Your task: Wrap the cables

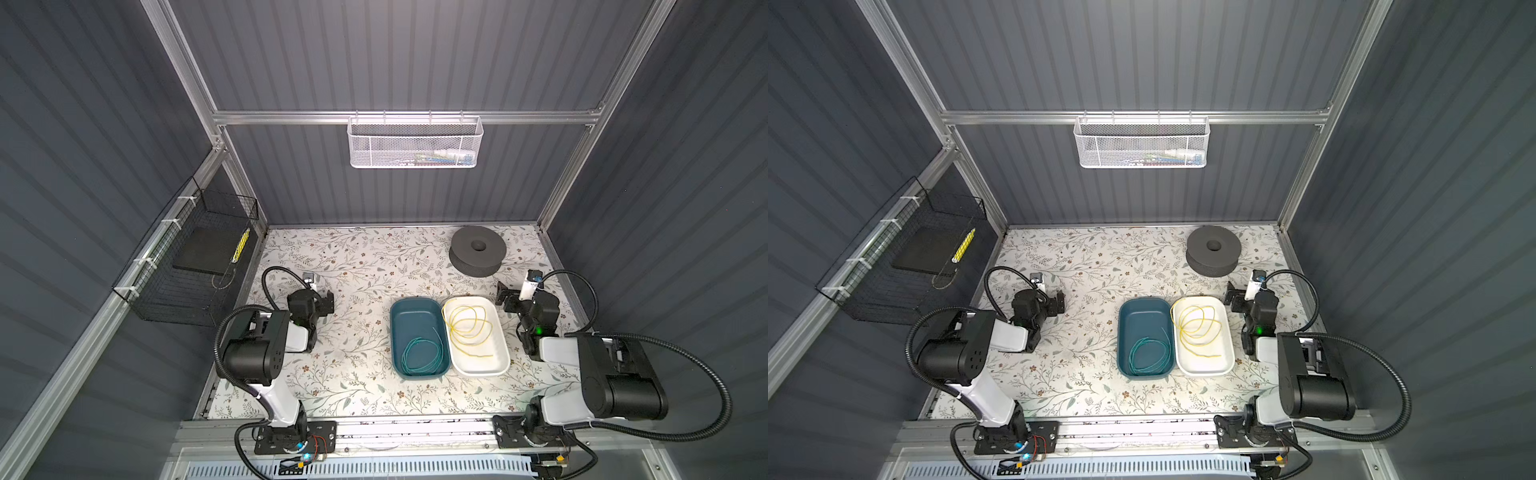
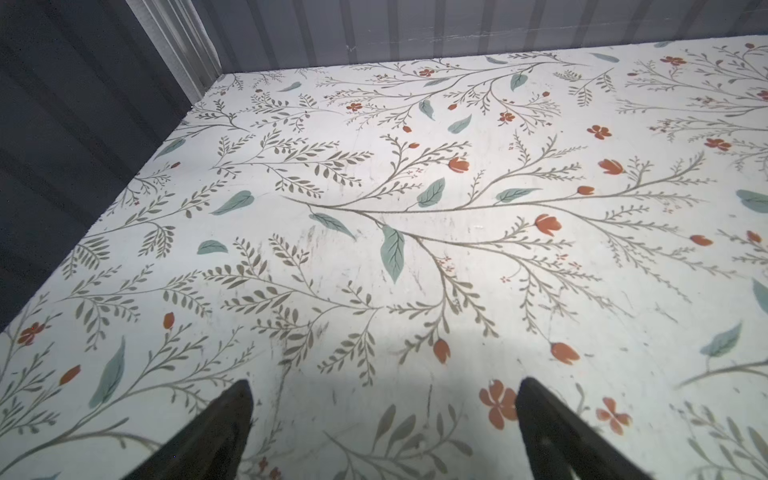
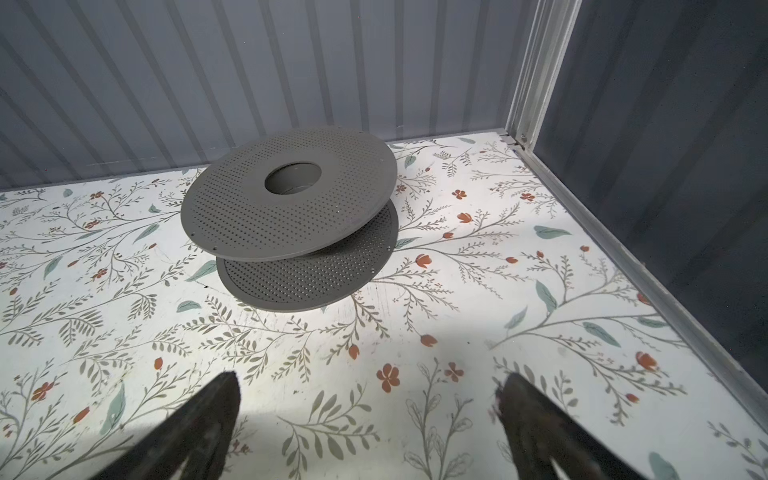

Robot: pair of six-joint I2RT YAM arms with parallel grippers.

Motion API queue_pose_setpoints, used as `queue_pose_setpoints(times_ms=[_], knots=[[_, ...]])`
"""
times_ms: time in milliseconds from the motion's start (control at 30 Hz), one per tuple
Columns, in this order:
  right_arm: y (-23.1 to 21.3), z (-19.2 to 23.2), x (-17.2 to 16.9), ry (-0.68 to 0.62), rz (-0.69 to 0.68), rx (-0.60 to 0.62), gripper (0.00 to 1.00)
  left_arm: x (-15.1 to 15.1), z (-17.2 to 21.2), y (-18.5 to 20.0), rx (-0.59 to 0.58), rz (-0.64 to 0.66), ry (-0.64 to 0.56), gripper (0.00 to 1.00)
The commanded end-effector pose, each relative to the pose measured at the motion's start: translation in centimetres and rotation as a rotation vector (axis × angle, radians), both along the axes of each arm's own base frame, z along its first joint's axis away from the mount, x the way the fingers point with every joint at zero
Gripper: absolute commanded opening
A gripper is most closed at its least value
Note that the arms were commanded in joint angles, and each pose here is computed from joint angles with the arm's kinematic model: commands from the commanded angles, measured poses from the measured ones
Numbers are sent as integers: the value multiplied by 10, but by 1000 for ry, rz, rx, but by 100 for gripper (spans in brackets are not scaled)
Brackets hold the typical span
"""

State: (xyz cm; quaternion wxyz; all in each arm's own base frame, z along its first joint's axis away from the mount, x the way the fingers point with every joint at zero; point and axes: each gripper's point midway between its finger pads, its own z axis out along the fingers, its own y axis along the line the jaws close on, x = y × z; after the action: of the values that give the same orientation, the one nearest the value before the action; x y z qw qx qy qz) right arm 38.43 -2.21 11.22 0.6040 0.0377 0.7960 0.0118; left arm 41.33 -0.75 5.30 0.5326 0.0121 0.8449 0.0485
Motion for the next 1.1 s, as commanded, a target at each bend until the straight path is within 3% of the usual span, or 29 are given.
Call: queue_pose_setpoints(times_ms=[0,1067], knots=[[0,7,2,-19,4,6,99,5,9,-3,-17,-4,-26,99],[7,7,2,-24,34,-5,99,5,10,-2,-15,1,-31,99]])
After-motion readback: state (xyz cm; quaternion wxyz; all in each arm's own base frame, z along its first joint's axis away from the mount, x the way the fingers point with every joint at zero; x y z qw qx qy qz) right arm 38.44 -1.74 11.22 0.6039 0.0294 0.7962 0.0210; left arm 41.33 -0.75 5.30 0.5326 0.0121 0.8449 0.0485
